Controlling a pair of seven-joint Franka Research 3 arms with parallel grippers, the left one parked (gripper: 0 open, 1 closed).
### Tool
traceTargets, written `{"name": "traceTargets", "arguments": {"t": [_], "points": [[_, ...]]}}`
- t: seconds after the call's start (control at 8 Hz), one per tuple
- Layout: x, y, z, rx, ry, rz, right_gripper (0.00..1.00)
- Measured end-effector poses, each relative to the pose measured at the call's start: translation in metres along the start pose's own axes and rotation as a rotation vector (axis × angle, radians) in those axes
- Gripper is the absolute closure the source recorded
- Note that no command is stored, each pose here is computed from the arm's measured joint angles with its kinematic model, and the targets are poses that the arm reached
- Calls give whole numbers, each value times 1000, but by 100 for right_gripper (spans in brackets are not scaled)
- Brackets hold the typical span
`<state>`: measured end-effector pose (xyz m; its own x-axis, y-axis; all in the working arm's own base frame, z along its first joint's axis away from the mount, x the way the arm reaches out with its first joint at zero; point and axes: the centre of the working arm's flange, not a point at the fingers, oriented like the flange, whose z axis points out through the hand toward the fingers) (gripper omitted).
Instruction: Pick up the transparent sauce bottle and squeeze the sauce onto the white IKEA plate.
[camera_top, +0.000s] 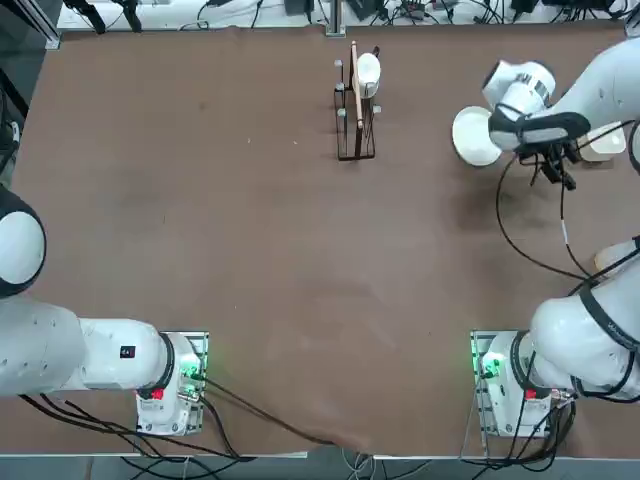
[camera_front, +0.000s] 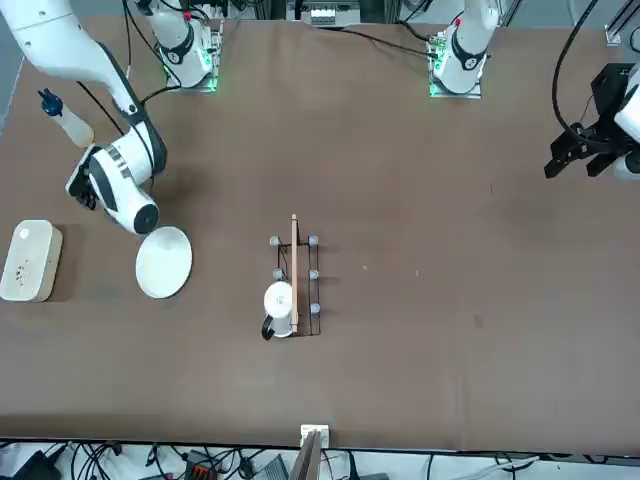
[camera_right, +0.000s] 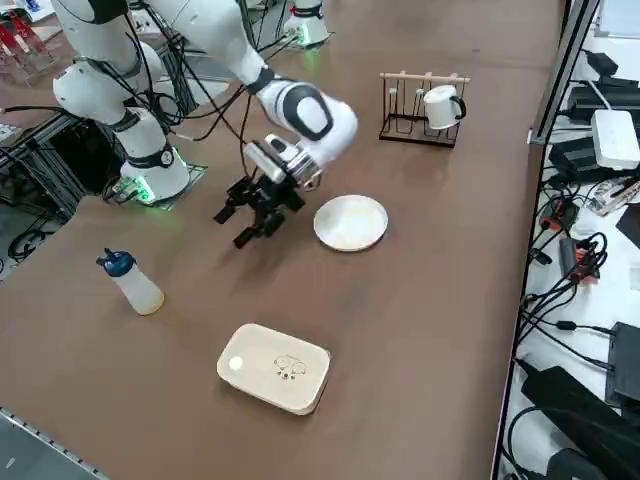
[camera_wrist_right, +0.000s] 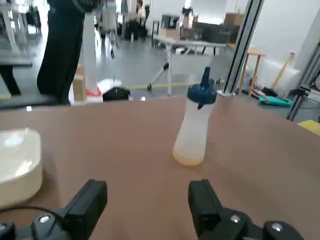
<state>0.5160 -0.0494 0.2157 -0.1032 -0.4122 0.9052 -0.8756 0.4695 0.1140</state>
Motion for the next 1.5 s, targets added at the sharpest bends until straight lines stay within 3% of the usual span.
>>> {"name": "traceTargets", "arguments": {"t": [0.38,0.75,1.12,1.25,1.5], "points": [[28,-17,-88,-33,-289,-258,0],[60,-30,-147,8,-593,-613,0],[87,-41,-182,157,-807,-939,0],[95,-43,-192,228,-848,-1045,0],[112,-38,-218,389,-861,-1270,0]]}}
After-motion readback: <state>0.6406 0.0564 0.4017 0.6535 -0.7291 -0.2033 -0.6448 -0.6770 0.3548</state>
